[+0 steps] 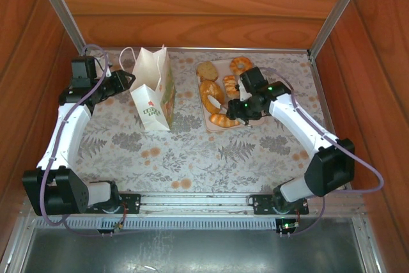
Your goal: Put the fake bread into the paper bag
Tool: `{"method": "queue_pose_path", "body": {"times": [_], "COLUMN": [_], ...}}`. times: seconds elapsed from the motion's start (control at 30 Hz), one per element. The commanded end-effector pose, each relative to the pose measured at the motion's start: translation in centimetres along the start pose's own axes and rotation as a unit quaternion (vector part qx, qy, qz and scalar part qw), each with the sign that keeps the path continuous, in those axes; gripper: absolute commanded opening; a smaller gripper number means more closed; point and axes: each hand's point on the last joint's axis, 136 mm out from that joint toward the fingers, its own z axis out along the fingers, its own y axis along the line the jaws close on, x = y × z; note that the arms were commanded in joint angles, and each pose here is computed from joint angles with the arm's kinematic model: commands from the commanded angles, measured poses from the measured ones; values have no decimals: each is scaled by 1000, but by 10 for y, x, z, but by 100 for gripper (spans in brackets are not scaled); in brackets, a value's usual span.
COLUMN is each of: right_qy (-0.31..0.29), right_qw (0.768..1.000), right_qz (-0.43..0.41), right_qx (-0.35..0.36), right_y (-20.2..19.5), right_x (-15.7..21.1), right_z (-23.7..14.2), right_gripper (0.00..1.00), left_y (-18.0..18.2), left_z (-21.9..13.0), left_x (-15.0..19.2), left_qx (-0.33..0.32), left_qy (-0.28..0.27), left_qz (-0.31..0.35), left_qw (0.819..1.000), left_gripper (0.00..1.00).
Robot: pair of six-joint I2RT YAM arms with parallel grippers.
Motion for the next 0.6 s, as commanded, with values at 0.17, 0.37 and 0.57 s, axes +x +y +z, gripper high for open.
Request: {"method": "queue_pose_path", "body": {"times": [0.17,0.37,0.57], "right_qy": [9,26,35], "right_qw": [1000,1000,999], "right_qz": [-4,-3,-8], "right_qx": [-20,-1,3], "right_y": [17,11,10], "right_x": [-7,-8,-11], "right_z": [21,30,40], "right_gripper": [69,69,69], "left_y": [-1,-4,-6], "left_z": [3,1,0], "left_x": [2,2,0], "left_qx": [4,10,12], "left_qy": [6,6,4], "left_qz": [1,1,2], "left_qw": [1000,1000,1000], "left_gripper": [38,35,35]}}
